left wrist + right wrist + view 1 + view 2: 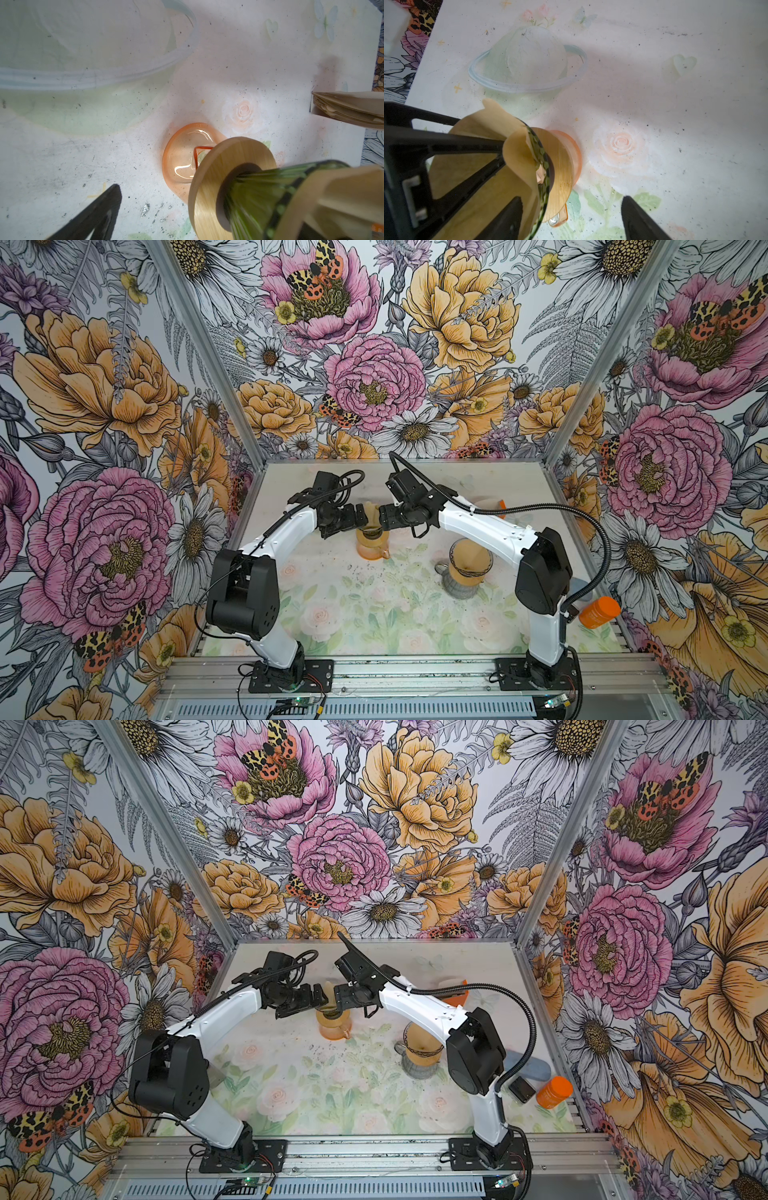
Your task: Place the coffee filter in the dripper
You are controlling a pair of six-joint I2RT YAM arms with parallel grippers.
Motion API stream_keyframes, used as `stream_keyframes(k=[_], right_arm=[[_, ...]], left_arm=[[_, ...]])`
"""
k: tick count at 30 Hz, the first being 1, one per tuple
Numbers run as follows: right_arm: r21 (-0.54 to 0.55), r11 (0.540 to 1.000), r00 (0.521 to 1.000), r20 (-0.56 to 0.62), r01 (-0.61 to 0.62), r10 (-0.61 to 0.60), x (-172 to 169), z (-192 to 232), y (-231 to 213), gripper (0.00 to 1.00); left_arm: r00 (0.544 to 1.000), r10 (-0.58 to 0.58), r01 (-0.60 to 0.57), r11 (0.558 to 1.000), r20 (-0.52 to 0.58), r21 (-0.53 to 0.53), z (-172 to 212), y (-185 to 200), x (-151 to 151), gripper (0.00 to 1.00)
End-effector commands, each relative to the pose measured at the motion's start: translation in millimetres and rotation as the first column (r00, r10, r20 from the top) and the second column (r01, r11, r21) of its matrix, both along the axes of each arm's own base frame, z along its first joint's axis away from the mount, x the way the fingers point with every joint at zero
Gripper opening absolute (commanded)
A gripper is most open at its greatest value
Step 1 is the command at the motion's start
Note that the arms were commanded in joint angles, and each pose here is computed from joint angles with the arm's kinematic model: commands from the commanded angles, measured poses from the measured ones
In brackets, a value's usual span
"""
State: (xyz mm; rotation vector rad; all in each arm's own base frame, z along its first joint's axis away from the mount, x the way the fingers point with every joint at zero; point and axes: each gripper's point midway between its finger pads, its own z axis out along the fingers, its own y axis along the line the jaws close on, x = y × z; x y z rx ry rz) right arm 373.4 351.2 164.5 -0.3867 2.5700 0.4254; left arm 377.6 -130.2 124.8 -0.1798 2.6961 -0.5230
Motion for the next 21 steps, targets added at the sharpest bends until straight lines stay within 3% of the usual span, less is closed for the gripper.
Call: stream_keyframes(k=[1,11,21], right_arm=[[0.016,1.000,0.999,0.039,0.010,-0.011,4.5,20.5,-1.6,0.75],[0.066,0.997,0.997,0.069,-0.047,0.043,0.4,44.0,11.1,0.74],[0.076,0.995,0.997,0.050,-0.057,0.053,5.0,36.5,20.8,0.76]], left_arm=[[0.998,-0.002,0.003,1.000,0.062,-0.023,25.4,0.4,6.4,0.99],[0.997,-0.011,0.015,0.999,0.079,-0.041,33.4,-1.7,4.4,0.99],[0.996,-0.025,0.029,0.998,0.082,-0.049,38.7,-1.1,0.5,0.99]])
